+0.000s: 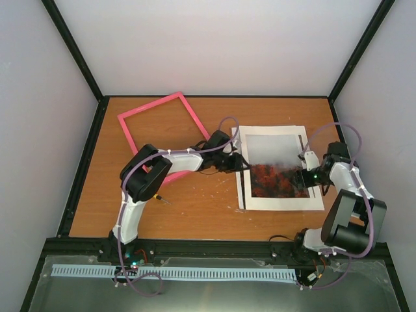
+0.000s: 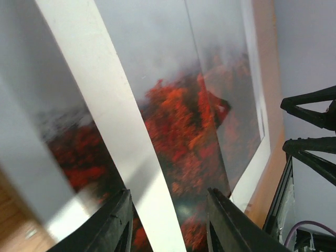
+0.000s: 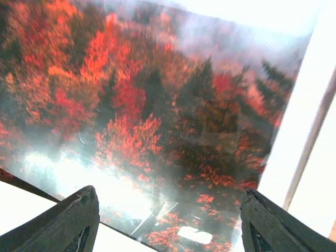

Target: Take the photo out of the frame

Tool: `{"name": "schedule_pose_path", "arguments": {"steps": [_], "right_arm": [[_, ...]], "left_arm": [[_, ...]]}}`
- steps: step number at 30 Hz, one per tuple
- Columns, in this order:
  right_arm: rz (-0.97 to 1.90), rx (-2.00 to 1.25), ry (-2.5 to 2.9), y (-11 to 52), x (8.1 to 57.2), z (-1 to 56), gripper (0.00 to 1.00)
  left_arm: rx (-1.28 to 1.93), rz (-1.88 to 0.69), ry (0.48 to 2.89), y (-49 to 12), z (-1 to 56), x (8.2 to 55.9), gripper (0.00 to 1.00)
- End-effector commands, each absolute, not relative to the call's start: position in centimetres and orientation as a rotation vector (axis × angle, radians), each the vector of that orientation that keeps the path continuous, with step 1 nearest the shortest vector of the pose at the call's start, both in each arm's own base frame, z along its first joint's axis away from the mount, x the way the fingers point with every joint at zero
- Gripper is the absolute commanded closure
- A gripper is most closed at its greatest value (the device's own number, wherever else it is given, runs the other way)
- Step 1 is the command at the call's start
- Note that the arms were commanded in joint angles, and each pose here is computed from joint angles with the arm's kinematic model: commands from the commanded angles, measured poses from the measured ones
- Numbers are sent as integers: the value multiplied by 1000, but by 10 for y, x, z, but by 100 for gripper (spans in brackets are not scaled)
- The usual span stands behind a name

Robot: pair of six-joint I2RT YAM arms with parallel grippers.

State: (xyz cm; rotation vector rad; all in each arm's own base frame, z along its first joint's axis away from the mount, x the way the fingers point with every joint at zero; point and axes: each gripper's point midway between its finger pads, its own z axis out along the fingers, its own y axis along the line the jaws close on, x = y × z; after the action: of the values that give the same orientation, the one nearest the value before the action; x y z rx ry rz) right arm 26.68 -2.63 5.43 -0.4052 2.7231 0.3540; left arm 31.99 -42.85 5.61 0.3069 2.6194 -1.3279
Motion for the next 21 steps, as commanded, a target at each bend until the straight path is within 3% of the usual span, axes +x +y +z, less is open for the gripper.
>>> {"name": "schedule_pose_path", "arguments": {"steps": [1,13,21], "right_arm": [[317,-402,2632,-26,279,85,28],[287,-401,2617,-27,277,88,27],[324,-392,2615,-24,276,85,27]], "left_arm": [[382,-1394,2561,-458,71,323,61],[534,-1429,2593,-520,53,312,61],[558,-1312,2598,-513,55,314,57]]}}
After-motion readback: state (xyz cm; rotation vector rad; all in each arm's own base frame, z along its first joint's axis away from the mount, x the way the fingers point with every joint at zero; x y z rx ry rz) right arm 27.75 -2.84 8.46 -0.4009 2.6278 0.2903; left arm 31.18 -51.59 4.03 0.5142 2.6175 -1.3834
